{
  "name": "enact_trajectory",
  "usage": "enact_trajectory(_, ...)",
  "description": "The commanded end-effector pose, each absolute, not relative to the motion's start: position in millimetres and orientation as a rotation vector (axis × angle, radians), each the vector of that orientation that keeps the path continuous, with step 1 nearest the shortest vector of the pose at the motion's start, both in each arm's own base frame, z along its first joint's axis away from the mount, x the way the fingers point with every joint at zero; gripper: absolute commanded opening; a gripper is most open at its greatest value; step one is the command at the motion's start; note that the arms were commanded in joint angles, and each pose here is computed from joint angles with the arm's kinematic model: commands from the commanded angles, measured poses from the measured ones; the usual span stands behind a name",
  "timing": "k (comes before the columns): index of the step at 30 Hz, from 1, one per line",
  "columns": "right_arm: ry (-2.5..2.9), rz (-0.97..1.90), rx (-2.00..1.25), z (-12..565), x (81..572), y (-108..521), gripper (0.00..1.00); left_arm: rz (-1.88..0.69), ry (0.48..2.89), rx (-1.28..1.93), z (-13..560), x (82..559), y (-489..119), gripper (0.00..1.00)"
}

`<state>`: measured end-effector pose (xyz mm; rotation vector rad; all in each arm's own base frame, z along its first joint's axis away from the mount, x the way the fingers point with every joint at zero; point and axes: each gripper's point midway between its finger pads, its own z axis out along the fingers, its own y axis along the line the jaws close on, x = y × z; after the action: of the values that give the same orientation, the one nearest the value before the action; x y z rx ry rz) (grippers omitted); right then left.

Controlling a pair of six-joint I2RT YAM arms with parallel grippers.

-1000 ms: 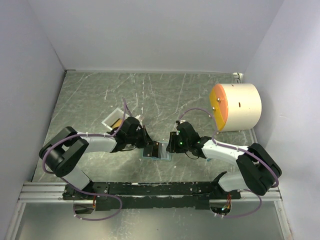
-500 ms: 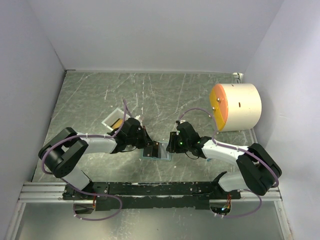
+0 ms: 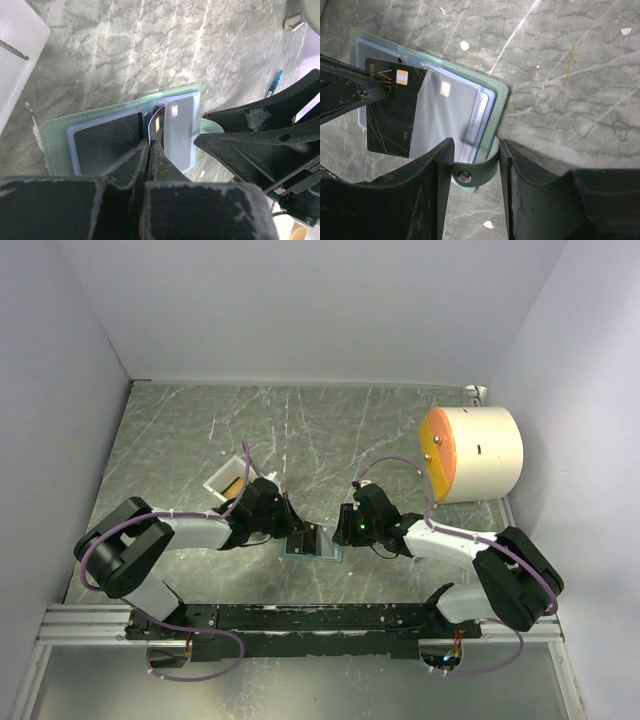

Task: Put the credit cards into the card holder
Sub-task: Insert the credit card into the card holder.

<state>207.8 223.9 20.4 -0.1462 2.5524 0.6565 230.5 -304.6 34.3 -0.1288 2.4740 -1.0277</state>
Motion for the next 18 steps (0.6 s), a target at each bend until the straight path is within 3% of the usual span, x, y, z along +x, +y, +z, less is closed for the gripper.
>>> enact_trajectory(1, 2.541, 0.681, -0.142, 22, 206, 226, 0.41, -0.94, 2.487, -0.128, 18, 230, -298, 0.07)
enact_trajectory(9, 2.542, 0.682, -0.143, 22, 206, 226, 0.41, -0.951, 2.484, -0.116, 17, 228, -305, 0.09)
enact_trajectory(15, 2.536, 0.67, -0.142, 25, 208, 225, 0.41, -0.886, 2.485, -0.08, 22, 229, -303, 0.39)
enact_trajectory(18, 2.534, 0.67, -0.142, 26, 208, 225, 0.41, -0.86, 2.458, -0.071, 34, 234, -301, 0.48)
